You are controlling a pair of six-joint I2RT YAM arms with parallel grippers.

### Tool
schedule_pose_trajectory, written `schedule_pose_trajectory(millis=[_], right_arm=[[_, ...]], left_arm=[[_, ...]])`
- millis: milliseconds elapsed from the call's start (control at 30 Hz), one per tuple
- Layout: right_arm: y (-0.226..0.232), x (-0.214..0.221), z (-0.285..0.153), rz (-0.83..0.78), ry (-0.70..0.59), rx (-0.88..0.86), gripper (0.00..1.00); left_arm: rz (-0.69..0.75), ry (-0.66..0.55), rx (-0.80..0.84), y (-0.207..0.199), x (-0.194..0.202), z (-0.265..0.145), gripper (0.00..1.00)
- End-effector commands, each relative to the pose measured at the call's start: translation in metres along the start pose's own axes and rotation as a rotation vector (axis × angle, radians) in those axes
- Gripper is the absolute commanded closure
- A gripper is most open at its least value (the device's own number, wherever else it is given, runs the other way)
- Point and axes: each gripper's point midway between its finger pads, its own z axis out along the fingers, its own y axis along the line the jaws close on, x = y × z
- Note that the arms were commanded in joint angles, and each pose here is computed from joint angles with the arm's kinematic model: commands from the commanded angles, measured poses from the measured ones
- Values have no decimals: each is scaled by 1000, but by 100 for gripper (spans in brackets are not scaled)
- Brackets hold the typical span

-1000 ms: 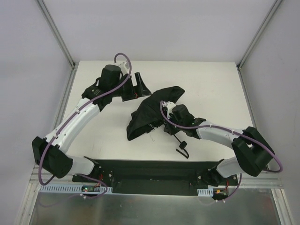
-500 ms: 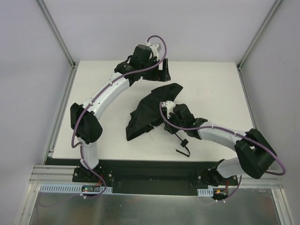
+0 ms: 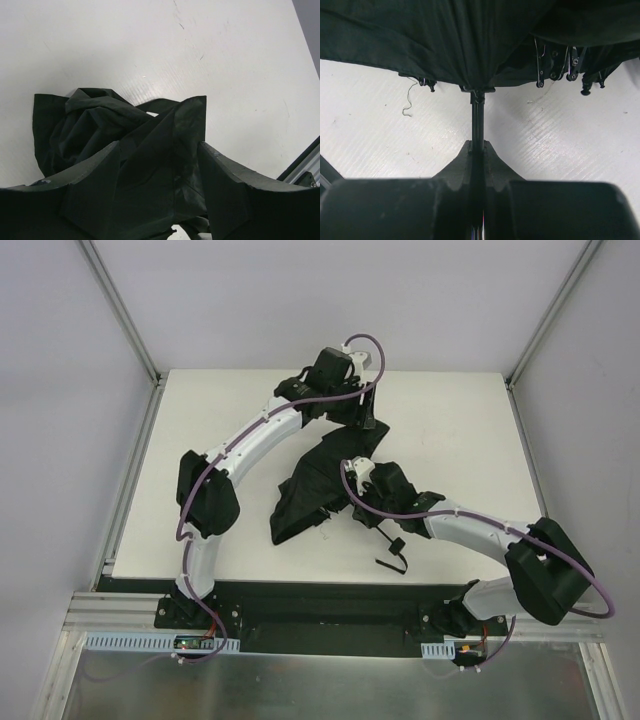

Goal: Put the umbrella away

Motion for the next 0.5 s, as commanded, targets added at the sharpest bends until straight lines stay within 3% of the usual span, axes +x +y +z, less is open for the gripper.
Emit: schedule_pose_trajectory(millis=[0,67,167,200,233,467], right_arm=[[9,-47,-16,-31,-138,-23,100],[10,-47,-16,-32,-138,-21,100],[9,-44,-17,-34,-128,-16,100],[8,-43,-17,-32,-126,-10,100],[8,-41,-17,-26,-124,-7,100],[-1,-35,-15,11,-108,46,100]], left_arm=[[-2,7,12,-7,-1,2,42],[-7,15,22,-8,0,5,49],[-12,-2,16,-9,-6,4,69],[-3,-16,17,-11,-11,1,80],[15,-35,15,-11,-18,-3,100],[76,-237,-68,-7,-73,-83,100]])
